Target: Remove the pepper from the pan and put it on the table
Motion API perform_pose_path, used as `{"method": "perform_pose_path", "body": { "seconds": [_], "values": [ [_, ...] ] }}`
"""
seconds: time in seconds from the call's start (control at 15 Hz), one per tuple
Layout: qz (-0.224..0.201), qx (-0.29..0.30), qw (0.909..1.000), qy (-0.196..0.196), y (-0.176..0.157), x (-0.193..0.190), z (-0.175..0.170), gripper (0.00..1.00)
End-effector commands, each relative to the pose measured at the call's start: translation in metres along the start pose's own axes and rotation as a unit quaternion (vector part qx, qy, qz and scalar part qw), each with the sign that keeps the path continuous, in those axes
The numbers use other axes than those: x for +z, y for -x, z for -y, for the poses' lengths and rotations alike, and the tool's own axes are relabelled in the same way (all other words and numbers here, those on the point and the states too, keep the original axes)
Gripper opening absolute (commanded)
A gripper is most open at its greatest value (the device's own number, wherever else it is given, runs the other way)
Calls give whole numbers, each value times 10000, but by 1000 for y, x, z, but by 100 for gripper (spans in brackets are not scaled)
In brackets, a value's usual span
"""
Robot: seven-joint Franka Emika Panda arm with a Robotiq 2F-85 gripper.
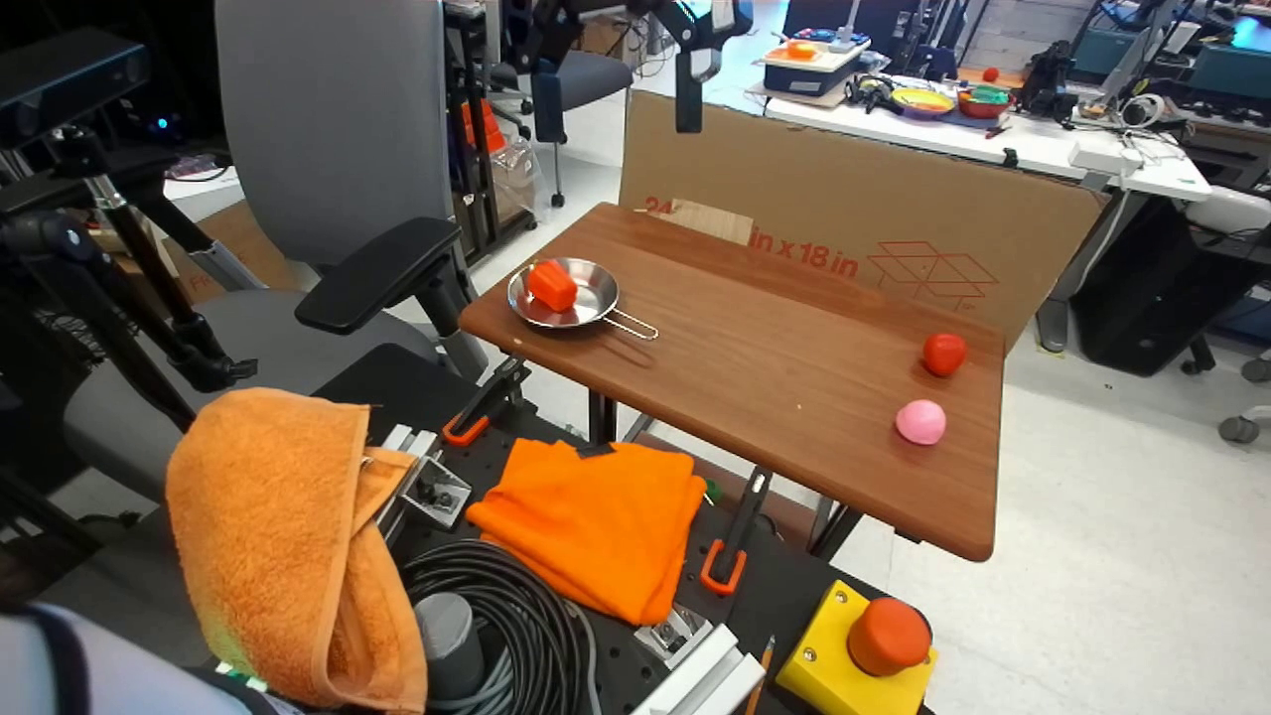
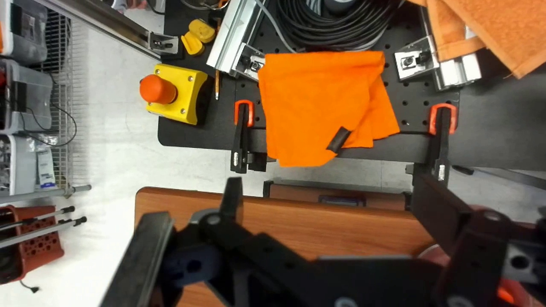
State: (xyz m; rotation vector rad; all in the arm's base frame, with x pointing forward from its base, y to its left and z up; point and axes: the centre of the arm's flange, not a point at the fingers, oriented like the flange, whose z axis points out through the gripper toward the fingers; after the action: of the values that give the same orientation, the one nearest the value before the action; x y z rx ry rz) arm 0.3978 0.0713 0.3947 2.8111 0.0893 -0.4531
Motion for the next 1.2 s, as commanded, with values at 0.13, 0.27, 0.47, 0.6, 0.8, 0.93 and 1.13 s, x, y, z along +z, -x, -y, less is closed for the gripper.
{"method": "perform_pose_path", "body": {
  "seconds": [0.13, 0.27, 0.47, 0.6, 0.8, 0.93, 1.13],
  "values": [
    [34, -248, 9993, -277, -5, 0, -5, 100],
    [-88, -668, 9973, -294, -5, 2, -4, 100],
    [-242, -1212, 9917, -343, -7, 2, 3, 100],
    [-260, -1447, 9886, -321, -9, 2, 8, 100],
    [-353, -1534, 9871, -281, -13, 5, 12, 100],
    [-528, -1580, 9859, -140, -18, 8, 18, 100],
    [-790, -1811, 9802, 94, -23, 10, 24, 100]
  ]
}}
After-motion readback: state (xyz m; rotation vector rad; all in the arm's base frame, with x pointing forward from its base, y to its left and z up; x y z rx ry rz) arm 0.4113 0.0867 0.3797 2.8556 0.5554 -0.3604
